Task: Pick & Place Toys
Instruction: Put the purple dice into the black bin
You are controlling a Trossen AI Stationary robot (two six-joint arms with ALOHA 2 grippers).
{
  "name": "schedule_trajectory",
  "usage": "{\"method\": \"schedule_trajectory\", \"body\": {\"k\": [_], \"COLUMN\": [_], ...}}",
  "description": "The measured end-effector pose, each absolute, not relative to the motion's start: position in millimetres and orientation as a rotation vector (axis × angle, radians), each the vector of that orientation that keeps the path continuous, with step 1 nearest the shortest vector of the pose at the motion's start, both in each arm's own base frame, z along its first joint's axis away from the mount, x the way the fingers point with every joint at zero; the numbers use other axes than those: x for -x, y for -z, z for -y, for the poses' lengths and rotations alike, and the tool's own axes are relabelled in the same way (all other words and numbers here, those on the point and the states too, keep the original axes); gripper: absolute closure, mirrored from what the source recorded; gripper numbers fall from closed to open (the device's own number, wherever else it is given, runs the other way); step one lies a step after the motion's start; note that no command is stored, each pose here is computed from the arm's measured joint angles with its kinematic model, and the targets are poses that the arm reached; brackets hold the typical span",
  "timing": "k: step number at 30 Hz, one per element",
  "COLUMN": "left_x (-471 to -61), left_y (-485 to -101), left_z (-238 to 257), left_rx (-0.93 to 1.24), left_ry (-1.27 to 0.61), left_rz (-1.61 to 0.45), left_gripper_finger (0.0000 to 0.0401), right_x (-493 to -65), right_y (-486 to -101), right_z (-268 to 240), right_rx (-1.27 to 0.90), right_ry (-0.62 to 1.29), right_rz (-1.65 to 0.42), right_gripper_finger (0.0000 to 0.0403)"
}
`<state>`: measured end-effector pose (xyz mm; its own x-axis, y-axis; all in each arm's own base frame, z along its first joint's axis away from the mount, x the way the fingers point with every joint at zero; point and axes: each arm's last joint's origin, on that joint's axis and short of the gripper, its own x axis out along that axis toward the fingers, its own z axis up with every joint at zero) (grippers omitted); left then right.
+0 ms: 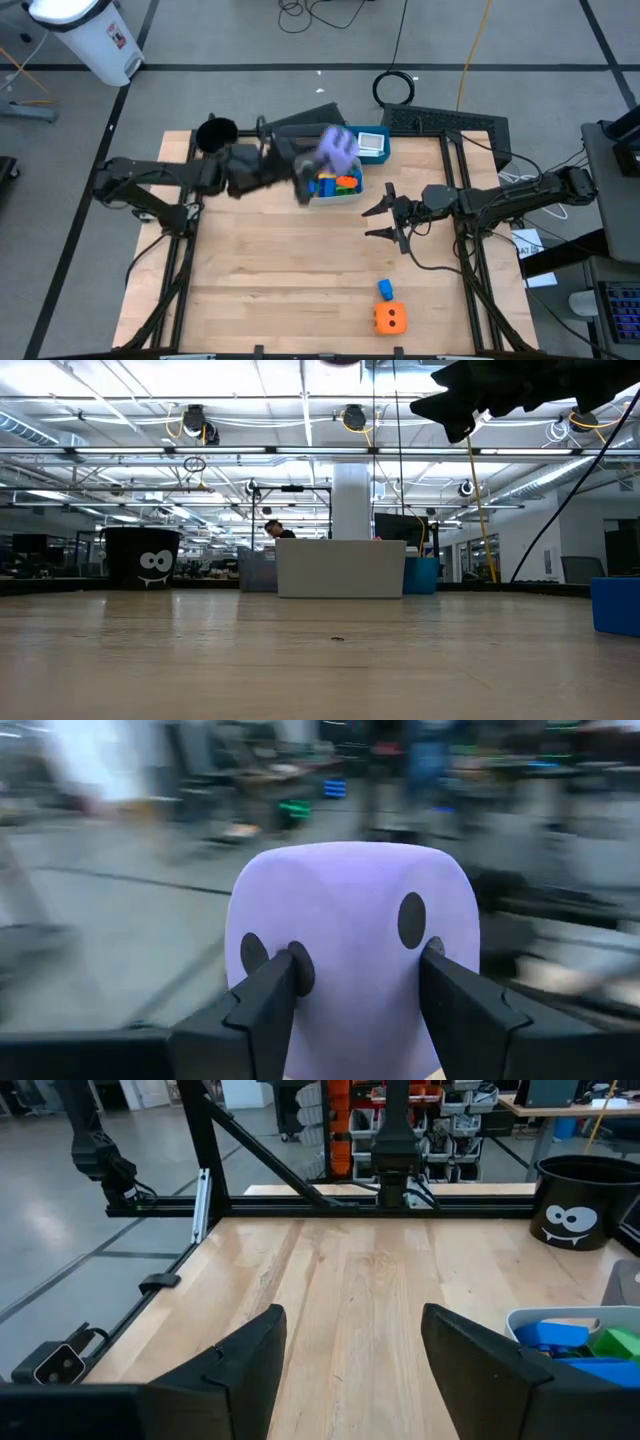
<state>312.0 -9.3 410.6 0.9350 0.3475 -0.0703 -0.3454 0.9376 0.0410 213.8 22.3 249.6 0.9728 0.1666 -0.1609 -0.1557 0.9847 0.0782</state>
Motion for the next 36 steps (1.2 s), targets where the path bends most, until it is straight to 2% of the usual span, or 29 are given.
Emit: {"method": "schedule_trajectory", "body": {"k": [7, 16, 23, 29, 36], "left_x": [-303.6, -295.1, -315.5, -336.8, -336.7], "left_y": [-408.6, -368.5, -315.9, -267.6, -238.7], "left_z": [-59.3, -127.7, -158.9, -169.2, -174.7], "left_rx": [-0.065, 0.047, 0.114, 0.08, 0.059], "left_ry": [-0.752, -0.986, -0.97, -0.954, -0.986], "left_rz": [-0.125, -0.364, -0.576, -0.757, -0.926], "left_gripper_finger": [0.0204, 0.0204, 0.0204, 0.0204, 0.0204], "right_x": [-213.9, -214.7, -215.6, -215.7, -215.6], "right_y": [-250.5, -256.6, -258.3, -256.0, -254.7], "right_z": [-22.2, -21.9, -12.6, -8.4, -8.4], "right_rx": [-0.031, 0.056, 0.074, 0.058, 0.041], "right_ry": [-0.165, -0.167, -0.06, -0.041, -0.041], "right_rz": [-0.156, -0.085, -0.07, -0.094, -0.108], "right_gripper_finger": [0.0177, 0.0177, 0.0177, 0.0183, 0.0192]}}
